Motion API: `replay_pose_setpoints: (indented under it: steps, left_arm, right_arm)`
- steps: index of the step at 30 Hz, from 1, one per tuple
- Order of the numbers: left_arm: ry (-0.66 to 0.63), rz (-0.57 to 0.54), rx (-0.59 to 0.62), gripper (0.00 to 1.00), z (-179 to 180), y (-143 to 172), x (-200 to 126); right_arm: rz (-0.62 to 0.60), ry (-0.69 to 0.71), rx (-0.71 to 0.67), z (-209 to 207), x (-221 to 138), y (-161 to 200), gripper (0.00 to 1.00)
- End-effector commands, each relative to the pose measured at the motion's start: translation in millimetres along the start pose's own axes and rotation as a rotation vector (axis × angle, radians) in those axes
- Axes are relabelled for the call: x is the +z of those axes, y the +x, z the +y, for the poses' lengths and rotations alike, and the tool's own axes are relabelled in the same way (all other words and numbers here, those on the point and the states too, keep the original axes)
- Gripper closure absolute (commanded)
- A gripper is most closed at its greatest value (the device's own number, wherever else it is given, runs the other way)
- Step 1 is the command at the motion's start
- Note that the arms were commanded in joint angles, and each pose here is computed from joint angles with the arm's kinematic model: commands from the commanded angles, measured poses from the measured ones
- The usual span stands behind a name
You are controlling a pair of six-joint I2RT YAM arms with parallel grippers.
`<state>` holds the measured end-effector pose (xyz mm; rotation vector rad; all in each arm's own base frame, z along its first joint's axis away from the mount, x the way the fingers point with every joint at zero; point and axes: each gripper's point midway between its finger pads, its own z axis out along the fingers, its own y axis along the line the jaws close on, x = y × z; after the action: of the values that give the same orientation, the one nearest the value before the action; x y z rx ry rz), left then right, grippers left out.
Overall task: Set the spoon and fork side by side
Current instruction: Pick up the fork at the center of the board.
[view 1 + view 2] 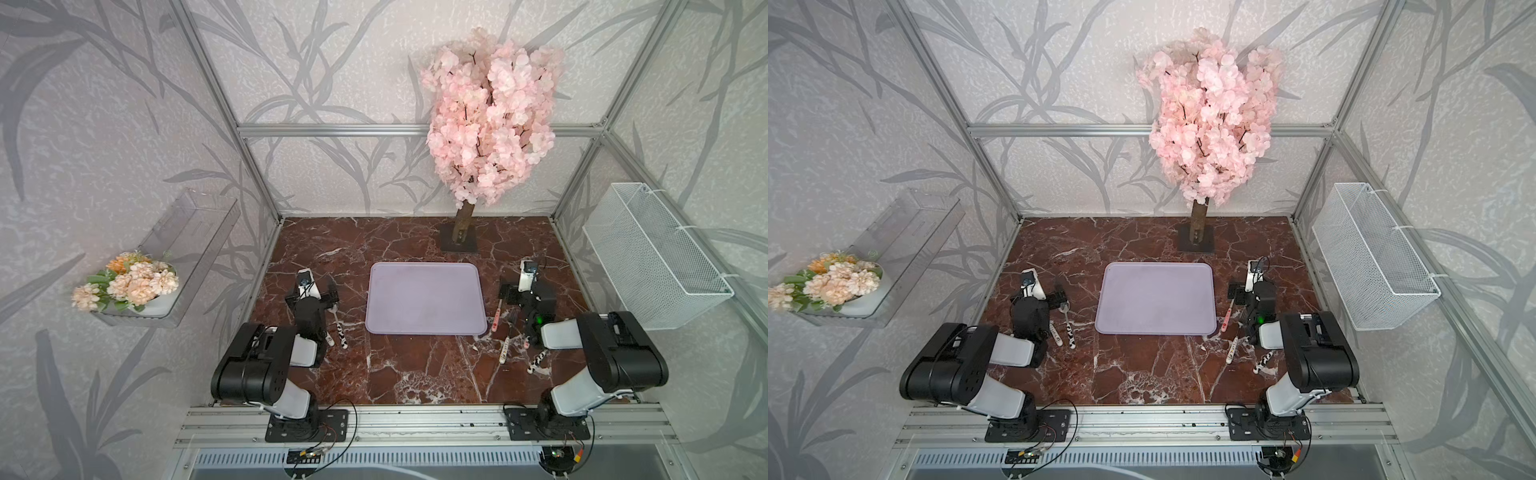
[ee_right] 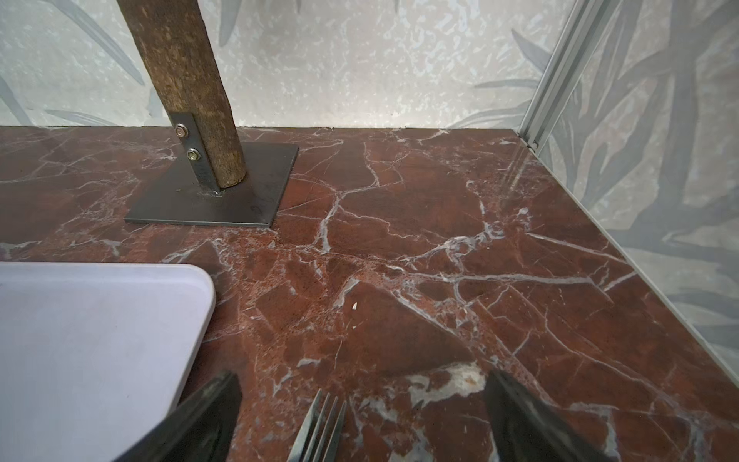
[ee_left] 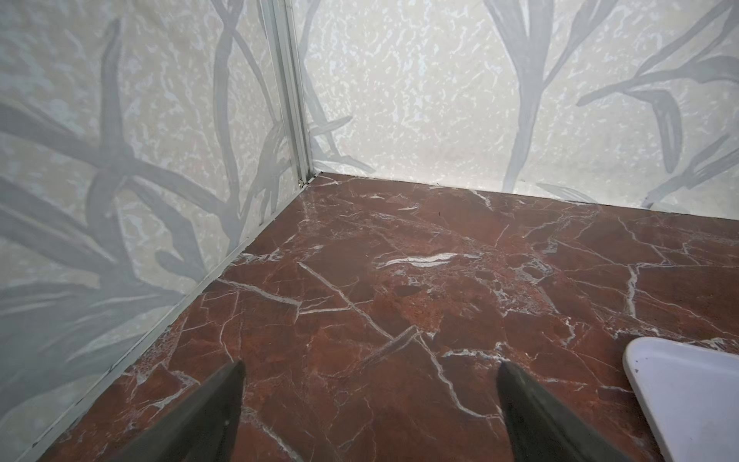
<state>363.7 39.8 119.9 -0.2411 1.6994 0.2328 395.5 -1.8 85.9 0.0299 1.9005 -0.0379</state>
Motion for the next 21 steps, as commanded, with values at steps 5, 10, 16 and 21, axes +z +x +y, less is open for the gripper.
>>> replay_pose_setpoints:
  steps: [5,10,16,21]
  left_arm:
    - [0.065,-0.024,0.024,0.0,-12.2,-10.8,4.0]
    - [0.065,-0.024,0.025,0.0,-12.2,-10.6,3.7]
    - [0.07,-0.021,0.027,0.0,-13.0,-9.9,4.1]
    - [0.07,-0.021,0.026,0.0,-13.2,-10.1,4.0]
  right_arm:
    - [-0.028,0.004,-0.004,0.7,-2.1,-6.4,0.01]
    - [-0.03,0.007,-0.003,0.3,-2.1,-6.9,0.01]
    - [-0.027,0.004,-0.003,0.7,-2.1,-6.3,0.01]
    - [-0.017,0.049,0.019,-7.5,0.2,-7.0,0.01]
